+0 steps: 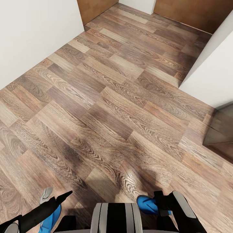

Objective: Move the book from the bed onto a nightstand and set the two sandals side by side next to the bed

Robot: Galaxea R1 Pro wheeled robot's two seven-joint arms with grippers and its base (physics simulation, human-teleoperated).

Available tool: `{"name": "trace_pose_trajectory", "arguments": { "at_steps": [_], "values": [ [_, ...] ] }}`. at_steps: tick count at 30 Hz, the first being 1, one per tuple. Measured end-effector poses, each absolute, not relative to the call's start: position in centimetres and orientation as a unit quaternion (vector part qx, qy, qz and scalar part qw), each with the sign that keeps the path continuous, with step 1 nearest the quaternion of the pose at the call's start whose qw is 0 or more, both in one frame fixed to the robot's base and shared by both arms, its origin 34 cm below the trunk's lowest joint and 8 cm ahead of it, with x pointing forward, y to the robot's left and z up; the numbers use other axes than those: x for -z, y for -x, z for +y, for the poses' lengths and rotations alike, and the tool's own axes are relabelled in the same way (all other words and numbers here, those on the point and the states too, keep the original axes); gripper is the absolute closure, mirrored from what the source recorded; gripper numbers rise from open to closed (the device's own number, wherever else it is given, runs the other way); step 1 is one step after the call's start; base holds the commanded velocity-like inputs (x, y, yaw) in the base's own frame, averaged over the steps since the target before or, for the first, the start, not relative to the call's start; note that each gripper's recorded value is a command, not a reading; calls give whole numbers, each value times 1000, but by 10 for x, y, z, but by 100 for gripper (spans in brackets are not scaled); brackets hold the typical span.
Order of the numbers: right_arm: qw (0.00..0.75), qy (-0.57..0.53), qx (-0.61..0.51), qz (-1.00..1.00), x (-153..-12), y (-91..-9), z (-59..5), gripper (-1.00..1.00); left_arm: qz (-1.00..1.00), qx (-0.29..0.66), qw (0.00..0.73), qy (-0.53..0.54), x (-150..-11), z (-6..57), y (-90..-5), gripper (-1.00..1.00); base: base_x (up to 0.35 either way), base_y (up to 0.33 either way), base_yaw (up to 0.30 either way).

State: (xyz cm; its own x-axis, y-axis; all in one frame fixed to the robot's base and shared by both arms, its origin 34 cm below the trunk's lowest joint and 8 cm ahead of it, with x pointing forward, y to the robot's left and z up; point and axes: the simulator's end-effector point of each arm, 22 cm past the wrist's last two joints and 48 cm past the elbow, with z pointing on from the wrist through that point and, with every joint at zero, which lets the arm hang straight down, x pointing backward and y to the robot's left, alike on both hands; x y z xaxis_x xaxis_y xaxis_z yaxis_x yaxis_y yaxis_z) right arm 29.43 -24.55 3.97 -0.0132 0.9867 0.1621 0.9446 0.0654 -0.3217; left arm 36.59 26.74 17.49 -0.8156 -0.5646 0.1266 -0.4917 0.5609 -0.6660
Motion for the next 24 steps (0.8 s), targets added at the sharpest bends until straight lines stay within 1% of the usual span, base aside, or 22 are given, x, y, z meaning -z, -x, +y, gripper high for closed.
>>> {"name": "trace_pose_trajectory", "arguments": {
  "at_steps": [24],
  "values": [
    [164,682,-53,-710,-46,-305,-246,100,881,365,60,295,-183,267,-373,-100,0,0,0]
  ]
}}
